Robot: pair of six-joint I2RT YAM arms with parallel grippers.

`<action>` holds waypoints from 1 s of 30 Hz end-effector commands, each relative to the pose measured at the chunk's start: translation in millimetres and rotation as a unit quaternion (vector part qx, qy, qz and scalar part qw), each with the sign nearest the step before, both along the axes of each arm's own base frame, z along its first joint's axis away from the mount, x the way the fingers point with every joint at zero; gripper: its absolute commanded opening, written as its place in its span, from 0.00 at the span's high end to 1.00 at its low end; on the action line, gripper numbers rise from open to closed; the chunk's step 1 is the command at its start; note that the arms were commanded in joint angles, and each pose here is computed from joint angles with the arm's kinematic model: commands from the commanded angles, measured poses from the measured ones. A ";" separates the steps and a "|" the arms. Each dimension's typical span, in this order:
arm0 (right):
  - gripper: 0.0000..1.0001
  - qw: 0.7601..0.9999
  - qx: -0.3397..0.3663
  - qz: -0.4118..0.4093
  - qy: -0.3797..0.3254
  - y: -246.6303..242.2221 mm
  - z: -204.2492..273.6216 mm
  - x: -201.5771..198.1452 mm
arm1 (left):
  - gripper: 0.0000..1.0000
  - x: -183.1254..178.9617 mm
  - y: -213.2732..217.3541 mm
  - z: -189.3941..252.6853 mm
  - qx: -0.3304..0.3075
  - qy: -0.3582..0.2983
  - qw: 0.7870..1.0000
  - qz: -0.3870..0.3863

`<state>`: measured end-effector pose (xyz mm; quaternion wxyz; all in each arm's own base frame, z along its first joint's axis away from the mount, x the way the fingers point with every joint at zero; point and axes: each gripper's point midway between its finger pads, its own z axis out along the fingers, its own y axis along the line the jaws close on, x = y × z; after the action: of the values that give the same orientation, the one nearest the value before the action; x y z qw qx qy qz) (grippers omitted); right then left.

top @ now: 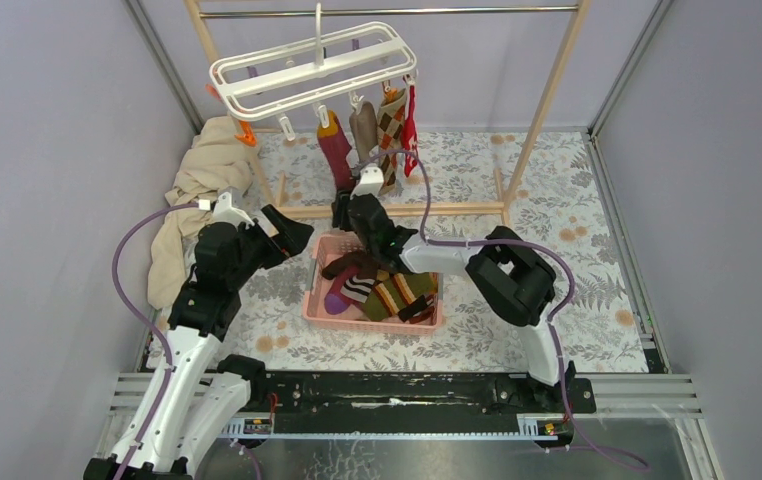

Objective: Remove the socks clipped to the hanger
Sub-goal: Remove the sock from the hanger.

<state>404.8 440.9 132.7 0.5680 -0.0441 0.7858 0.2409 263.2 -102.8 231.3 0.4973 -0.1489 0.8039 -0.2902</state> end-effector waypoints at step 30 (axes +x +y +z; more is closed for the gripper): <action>0.97 0.995 -0.016 0.043 -0.089 -118.2 151.0 -85.4 | 0.01 -20.3 -29.8 83.1 -0.056 -0.076 0.991 -0.094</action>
<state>339.1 338.9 261.0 0.6158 -0.0921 0.7422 0.2480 250.5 -127.4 276.6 0.4976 -0.0936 0.7840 -0.3591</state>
